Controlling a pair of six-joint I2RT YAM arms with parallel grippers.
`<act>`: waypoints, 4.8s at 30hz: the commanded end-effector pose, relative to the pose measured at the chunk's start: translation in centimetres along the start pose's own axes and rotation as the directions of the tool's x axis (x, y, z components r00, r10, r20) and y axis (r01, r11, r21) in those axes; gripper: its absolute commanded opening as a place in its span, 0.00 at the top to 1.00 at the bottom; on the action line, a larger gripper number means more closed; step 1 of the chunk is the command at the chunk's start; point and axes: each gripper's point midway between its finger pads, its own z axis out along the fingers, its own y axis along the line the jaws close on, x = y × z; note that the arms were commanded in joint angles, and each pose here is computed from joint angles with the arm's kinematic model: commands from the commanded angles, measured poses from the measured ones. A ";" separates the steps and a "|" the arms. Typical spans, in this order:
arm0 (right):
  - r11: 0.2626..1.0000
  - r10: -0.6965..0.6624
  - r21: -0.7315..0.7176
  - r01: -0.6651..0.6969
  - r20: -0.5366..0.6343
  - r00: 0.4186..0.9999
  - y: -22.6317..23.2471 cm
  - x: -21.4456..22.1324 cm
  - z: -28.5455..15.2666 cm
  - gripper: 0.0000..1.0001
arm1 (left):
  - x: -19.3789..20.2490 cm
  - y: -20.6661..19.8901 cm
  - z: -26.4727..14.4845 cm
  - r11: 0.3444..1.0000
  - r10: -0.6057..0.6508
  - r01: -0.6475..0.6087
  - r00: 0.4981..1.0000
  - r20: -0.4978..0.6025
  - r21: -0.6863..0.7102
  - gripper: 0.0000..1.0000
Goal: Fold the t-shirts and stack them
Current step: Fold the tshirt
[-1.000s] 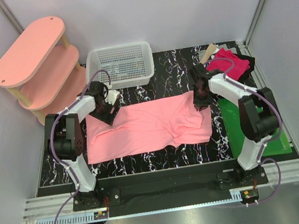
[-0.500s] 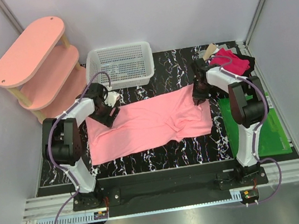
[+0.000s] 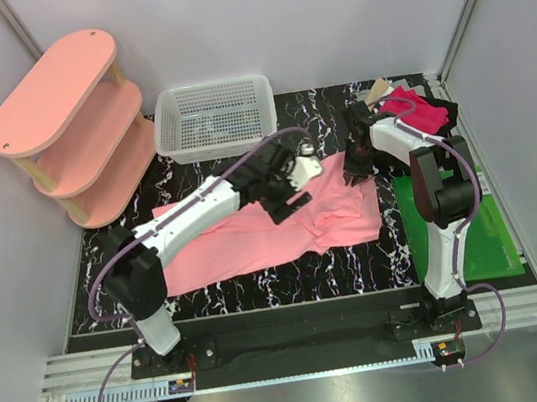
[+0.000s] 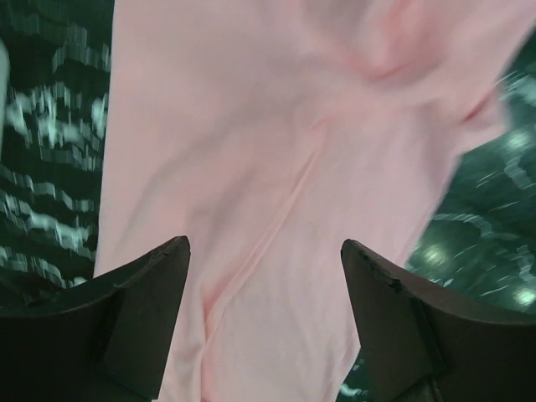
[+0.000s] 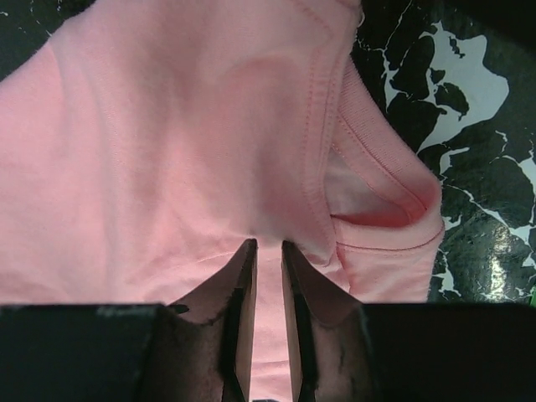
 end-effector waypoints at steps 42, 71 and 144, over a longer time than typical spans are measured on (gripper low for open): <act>0.966 -0.009 -0.256 0.031 0.085 0.996 2.0 9.1 -10.4 0.62 | 13.3 -8.4 -0.7 0.891 -0.203 0.289 0.943 -0.264 0.349 0.21; 0.994 -0.009 -0.106 0.015 0.055 0.998 1.9 6.5 -3.8 0.66 | 17.7 -1.8 -1.8 0.927 -0.314 0.349 0.923 -0.222 0.138 0.25; 0.973 -0.100 -0.213 0.086 -0.054 0.994 6.9 13.3 -6.7 0.74 | 16.6 -0.3 -4.8 0.947 -0.317 0.319 0.947 -0.049 0.043 0.22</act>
